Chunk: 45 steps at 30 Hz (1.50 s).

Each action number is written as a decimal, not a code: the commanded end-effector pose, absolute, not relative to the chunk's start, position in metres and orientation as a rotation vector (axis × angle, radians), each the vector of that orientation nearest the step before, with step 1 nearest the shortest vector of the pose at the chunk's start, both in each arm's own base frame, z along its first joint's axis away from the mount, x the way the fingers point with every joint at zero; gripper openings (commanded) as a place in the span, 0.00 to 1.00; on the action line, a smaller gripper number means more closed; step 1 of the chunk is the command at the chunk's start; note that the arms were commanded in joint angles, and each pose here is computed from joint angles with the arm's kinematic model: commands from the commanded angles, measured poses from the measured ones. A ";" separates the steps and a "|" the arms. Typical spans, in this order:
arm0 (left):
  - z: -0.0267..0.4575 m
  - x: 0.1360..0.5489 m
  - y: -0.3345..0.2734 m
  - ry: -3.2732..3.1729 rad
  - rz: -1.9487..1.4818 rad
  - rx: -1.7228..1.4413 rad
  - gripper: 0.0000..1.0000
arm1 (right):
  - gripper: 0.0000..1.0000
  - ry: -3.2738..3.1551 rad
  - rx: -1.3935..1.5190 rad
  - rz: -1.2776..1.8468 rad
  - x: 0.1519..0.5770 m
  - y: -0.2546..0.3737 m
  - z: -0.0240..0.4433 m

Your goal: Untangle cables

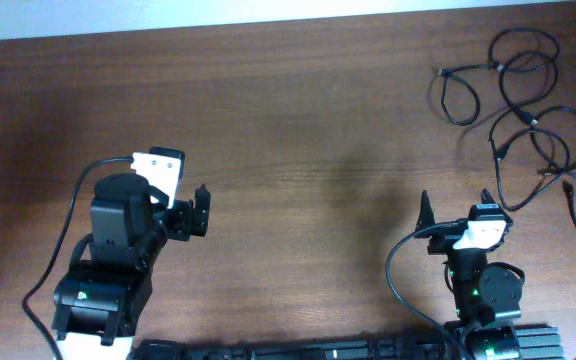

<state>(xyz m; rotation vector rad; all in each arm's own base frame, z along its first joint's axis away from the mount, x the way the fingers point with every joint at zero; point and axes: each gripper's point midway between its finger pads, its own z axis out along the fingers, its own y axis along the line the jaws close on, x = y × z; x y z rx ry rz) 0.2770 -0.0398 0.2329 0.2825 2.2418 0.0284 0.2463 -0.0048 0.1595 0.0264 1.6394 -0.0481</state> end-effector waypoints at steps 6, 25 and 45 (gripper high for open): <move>0.235 0.278 -0.037 2.233 0.051 0.288 0.99 | 0.99 1.644 0.011 -0.052 0.246 -0.004 0.157; 0.176 0.256 -0.057 1.888 -0.179 0.207 0.99 | 0.99 1.644 0.011 -0.052 0.246 -0.004 0.157; 0.156 0.245 -0.018 1.646 0.015 0.132 0.99 | 0.99 1.644 0.011 -0.052 0.246 -0.004 0.157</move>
